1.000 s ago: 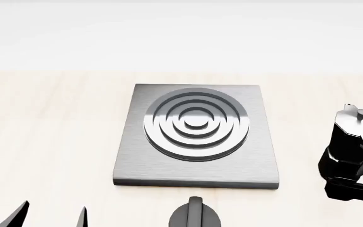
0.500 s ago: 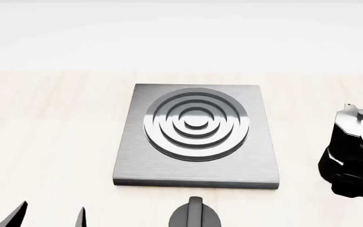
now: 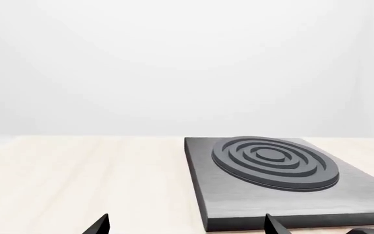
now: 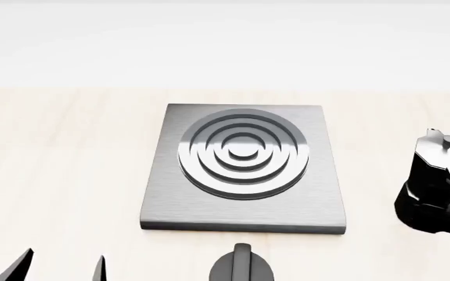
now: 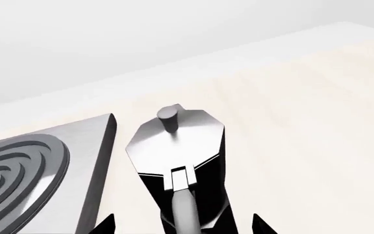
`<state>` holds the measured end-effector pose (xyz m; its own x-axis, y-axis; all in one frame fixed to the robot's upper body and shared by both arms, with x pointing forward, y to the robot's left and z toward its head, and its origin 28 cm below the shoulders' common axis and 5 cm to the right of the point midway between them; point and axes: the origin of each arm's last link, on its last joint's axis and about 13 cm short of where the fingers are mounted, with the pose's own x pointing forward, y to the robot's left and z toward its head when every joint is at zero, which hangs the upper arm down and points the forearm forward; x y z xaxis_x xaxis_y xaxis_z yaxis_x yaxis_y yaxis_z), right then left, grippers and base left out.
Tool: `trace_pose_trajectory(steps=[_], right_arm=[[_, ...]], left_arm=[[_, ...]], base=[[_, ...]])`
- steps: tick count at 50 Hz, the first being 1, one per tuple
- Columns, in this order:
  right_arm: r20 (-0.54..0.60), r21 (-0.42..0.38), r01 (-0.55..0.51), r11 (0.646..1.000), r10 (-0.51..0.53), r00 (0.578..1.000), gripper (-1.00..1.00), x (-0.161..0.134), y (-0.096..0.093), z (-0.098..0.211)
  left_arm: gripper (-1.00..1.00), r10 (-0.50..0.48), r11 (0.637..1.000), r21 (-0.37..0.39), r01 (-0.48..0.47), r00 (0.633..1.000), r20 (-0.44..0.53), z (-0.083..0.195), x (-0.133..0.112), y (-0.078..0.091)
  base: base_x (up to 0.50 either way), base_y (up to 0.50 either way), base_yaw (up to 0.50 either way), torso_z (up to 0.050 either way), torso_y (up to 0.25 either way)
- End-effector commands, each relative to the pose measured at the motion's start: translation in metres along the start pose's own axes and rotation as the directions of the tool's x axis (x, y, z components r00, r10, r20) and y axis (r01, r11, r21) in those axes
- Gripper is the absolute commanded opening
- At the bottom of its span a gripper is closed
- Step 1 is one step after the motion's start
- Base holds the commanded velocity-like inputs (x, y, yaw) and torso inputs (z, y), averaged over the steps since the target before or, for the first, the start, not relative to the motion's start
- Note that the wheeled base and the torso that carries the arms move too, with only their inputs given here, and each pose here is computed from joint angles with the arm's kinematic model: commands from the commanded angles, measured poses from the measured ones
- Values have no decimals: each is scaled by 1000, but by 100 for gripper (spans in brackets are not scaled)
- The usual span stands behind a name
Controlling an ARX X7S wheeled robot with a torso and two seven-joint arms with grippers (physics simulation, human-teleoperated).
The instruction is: Put the moka pot on the stove.
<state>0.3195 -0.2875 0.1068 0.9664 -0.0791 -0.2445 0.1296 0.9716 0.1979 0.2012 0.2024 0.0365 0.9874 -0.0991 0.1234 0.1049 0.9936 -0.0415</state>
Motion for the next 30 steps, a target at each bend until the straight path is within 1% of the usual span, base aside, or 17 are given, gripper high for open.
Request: trace_pose_trajectory(steps=[1, 10, 16, 30], right_arm=[[-11, 5, -8, 1000, 8, 1000, 100, 5, 1, -5], [-17, 5, -14, 1000, 14, 1000, 100, 8, 2, -6], [-18, 9, -3, 1000, 3, 1000, 100, 8, -2, -9], [-11, 13, 10, 1000, -9, 1000, 100, 8, -4, -7]], left_arm=[[100, 1, 1000, 1, -1, 1000, -1, 0, 0, 0], [100, 3, 1000, 3, -3, 1000, -2, 0, -1, 0], [100, 4, 1000, 4, -4, 1000, -2, 0, -1, 0], [100, 6, 1000, 4, -6, 1000, 0, 0, -2, 1]], base=[[0, 0, 0, 0, 0], [0, 0, 0, 0, 0], [0, 0, 0, 0, 0], [0, 0, 0, 0, 0]])
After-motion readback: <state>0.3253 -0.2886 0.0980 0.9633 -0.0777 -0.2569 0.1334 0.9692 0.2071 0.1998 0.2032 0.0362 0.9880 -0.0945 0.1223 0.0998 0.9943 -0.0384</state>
